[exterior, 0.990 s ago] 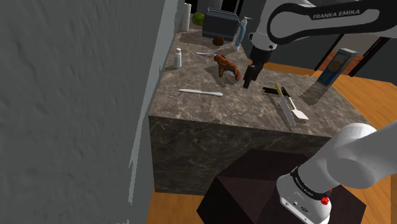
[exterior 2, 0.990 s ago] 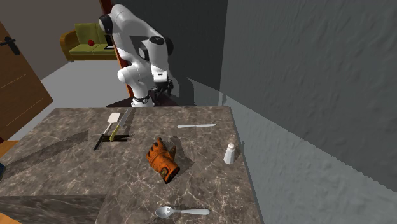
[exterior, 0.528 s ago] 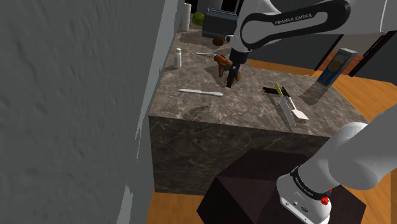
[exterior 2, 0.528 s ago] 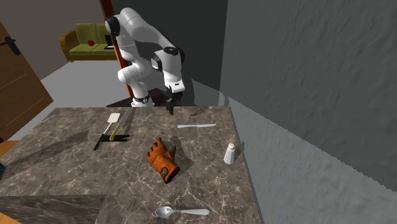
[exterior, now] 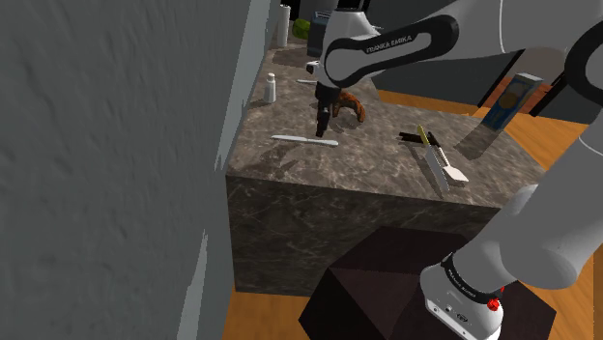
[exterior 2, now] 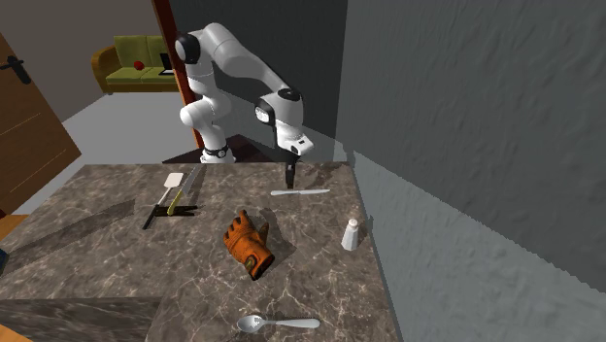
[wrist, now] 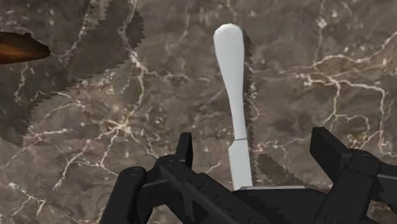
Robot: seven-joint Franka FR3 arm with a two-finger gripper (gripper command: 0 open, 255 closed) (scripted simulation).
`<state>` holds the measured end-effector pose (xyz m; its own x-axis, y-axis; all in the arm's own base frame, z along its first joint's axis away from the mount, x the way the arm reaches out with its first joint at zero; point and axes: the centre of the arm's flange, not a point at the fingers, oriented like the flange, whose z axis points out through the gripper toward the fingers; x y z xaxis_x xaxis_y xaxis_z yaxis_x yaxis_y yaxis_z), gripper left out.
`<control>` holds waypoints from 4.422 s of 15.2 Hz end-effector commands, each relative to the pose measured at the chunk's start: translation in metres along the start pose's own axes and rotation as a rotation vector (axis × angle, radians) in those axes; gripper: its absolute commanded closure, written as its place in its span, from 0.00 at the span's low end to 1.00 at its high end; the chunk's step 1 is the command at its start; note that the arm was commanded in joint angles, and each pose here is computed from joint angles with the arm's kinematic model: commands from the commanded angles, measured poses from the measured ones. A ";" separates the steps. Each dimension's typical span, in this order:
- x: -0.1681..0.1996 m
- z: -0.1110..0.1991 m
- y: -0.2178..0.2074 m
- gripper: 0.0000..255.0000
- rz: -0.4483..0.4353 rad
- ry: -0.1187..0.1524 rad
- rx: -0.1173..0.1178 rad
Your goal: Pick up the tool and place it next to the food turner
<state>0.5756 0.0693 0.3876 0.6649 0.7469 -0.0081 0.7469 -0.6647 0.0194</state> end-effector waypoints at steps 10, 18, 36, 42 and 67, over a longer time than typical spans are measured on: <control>0.019 0.049 0.001 0.00 -0.062 0.007 -0.005; 0.019 0.049 0.001 1.00 -0.062 0.007 -0.005; 0.018 -0.004 0.002 1.00 -0.062 0.007 -0.005; 0.018 -0.034 0.003 1.00 -0.062 0.007 -0.005; -0.305 -0.033 -0.063 1.00 -0.062 0.007 -0.005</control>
<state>0.3342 -0.1074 0.4250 0.6184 0.7859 -0.0027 0.7857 -0.6181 0.0247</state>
